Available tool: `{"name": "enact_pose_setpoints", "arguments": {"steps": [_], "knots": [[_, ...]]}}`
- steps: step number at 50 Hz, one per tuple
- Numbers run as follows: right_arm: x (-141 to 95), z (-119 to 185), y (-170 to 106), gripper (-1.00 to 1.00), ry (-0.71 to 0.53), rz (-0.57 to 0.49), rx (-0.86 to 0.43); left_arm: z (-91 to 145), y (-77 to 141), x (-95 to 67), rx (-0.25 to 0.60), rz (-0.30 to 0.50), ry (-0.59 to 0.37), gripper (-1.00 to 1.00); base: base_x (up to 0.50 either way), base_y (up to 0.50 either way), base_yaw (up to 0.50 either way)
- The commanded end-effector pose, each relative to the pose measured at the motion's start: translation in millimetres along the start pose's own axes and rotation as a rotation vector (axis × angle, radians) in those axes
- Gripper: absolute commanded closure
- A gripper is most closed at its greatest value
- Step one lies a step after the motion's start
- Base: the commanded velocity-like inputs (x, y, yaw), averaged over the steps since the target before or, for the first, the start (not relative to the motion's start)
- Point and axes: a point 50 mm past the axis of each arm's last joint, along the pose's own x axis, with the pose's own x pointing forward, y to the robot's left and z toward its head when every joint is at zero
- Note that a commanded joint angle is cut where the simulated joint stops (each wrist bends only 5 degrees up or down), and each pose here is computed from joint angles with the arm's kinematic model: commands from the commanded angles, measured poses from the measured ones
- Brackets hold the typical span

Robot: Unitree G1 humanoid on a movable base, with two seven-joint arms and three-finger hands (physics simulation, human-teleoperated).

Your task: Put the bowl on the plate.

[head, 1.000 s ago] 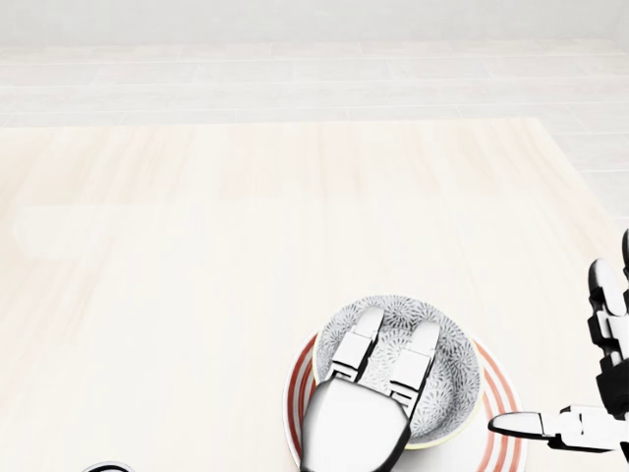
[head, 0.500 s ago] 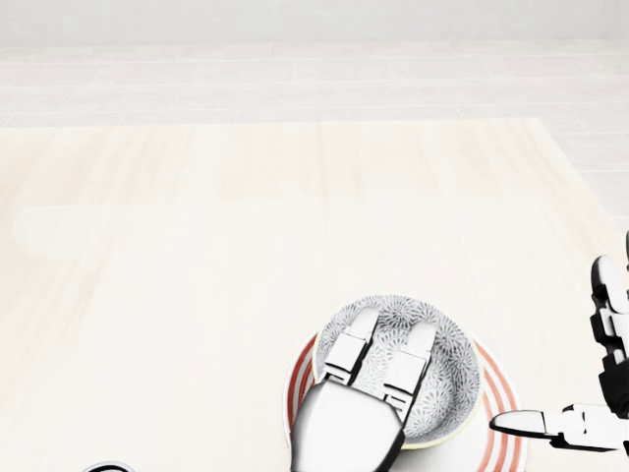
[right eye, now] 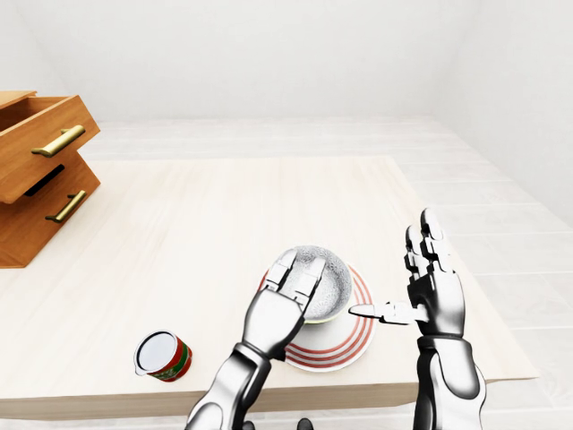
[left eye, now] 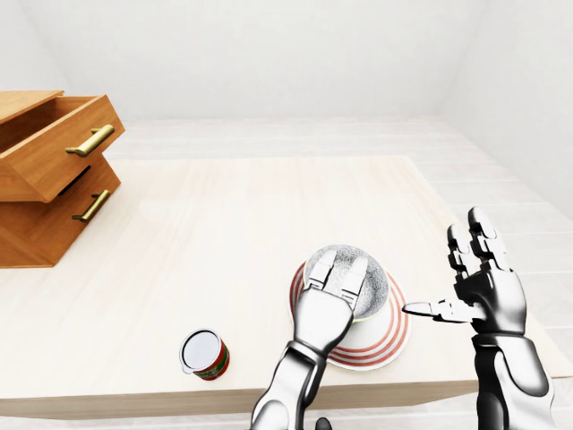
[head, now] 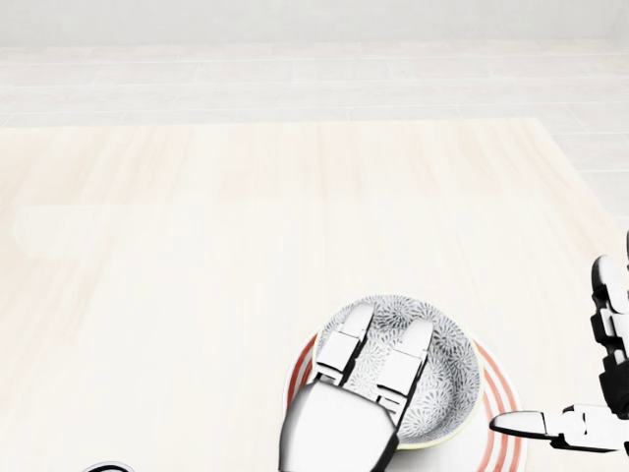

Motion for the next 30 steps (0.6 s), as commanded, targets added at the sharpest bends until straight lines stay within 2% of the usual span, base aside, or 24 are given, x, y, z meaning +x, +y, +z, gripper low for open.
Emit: {"name": "enact_pose_setpoints", "arguments": {"steps": [1, 30], "knots": [[-0.3, 0.0, -0.4, -1.0, 0.0, -0.001, 0.001, 0.6, 4.4, -4.1, 0.0, 0.008, -0.007, -1.0, 0.0, 0.0, 0.0], [0.3, -0.3, -0.4, -1.0, 0.0, -0.001, -0.002, 5.1, 3.9, -8.1, 0.008, 0.012, -0.029, -1.0, 0.0, 0.0, 0.0]]}}
